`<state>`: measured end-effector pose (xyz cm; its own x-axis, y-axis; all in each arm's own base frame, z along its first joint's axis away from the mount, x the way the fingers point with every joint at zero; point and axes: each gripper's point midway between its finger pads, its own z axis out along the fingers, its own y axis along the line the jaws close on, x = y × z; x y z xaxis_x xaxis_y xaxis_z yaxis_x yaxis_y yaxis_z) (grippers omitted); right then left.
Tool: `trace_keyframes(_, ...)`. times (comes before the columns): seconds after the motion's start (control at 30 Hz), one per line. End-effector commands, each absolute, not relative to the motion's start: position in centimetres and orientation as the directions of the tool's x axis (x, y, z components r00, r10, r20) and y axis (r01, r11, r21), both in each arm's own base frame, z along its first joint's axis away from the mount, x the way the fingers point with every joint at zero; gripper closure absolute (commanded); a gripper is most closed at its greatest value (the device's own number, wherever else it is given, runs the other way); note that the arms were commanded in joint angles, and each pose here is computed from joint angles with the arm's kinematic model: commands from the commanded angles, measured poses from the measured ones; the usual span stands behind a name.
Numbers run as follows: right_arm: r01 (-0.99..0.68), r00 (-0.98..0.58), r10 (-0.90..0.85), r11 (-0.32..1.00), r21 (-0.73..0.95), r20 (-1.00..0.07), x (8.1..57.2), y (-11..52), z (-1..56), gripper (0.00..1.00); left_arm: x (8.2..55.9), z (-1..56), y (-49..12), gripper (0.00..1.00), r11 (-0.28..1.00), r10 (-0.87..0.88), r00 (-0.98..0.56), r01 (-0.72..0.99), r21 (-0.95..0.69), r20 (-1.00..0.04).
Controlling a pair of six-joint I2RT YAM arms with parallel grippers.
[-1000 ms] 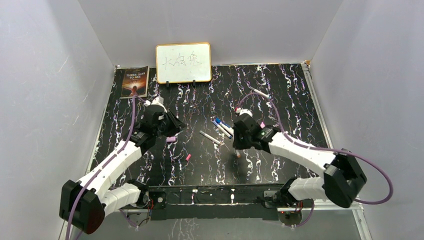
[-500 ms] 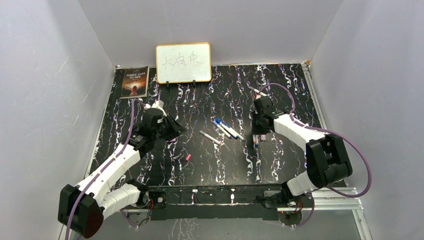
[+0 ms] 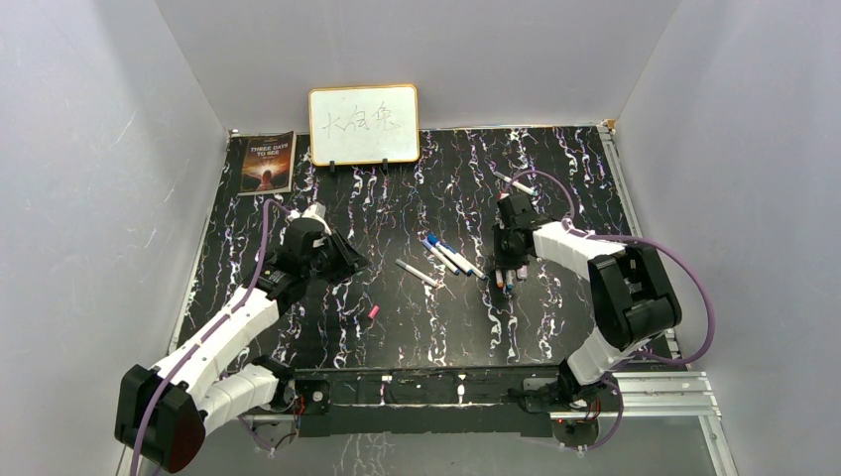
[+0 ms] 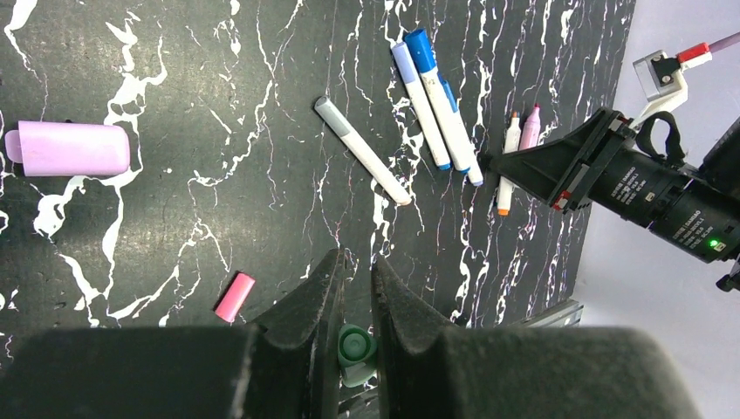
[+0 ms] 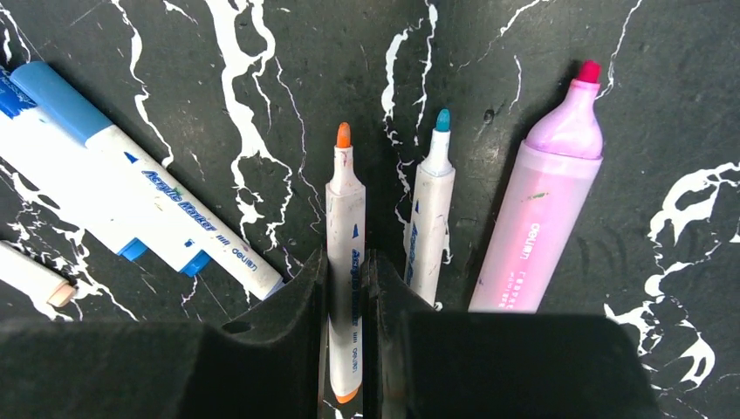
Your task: Open the pen caps
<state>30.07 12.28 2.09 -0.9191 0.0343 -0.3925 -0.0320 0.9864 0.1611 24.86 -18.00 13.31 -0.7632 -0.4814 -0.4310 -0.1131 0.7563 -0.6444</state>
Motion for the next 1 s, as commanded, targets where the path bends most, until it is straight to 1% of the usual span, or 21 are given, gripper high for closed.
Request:
trace_keyframes(0.0, -0.004, -0.896, 0.063, 0.989, 0.15, -0.44, 32.2, 11.5, 2.5, 1.0, 24.7, 14.2, -18.1, 1.0, 0.744, -0.482, -0.758, -0.091, -0.662, -0.439)
trace_keyframes(0.2, 0.05, -0.895, 0.096, 0.992, 0.115, -0.436, 31.9, 9.4, 2.3, 1.0, 24.7, 14.2, -18.1, 1.0, 0.746, -0.481, -0.759, -0.091, -0.66, -0.439)
trace_keyframes(0.4, 0.057, -0.887, 0.099, 0.993, 0.105, -0.451, 31.8, 9.0, 3.0, 1.0, 24.8, 13.7, -18.2, 1.0, 0.747, -0.478, -0.765, -0.095, -0.658, -0.432)
trace_keyframes(0.6, 0.048, -0.888, 0.097, 0.992, 0.121, -0.449, 31.7, 9.4, 3.1, 0.76, 24.8, 13.7, -18.2, 1.0, 0.749, -0.477, -0.766, -0.099, -0.655, -0.43)
trace_keyframes(0.73, 0.042, -0.889, 0.097, 0.991, 0.131, -0.447, 31.6, 9.5, 3.1, 0.69, 24.8, 13.6, -18.1, 1.0, 0.752, -0.477, -0.767, -0.103, -0.651, -0.429)
trace_keyframes(0.9, 0.039, -0.883, 0.102, 0.989, 0.145, -0.458, 31.6, 9.7, 4.0, 0.66, 24.7, 13.0, -17.9, 1.0, 0.763, -0.474, -0.77, -0.116, -0.635, -0.428)
trace_keyframes(0.97, 0.038, -0.878, 0.109, 0.987, 0.159, -0.466, 31.6, 9.9, 4.7, 0.6, 24.8, 12.6, -17.7, 1.0, 0.776, -0.466, -0.774, -0.126, -0.618, -0.428)
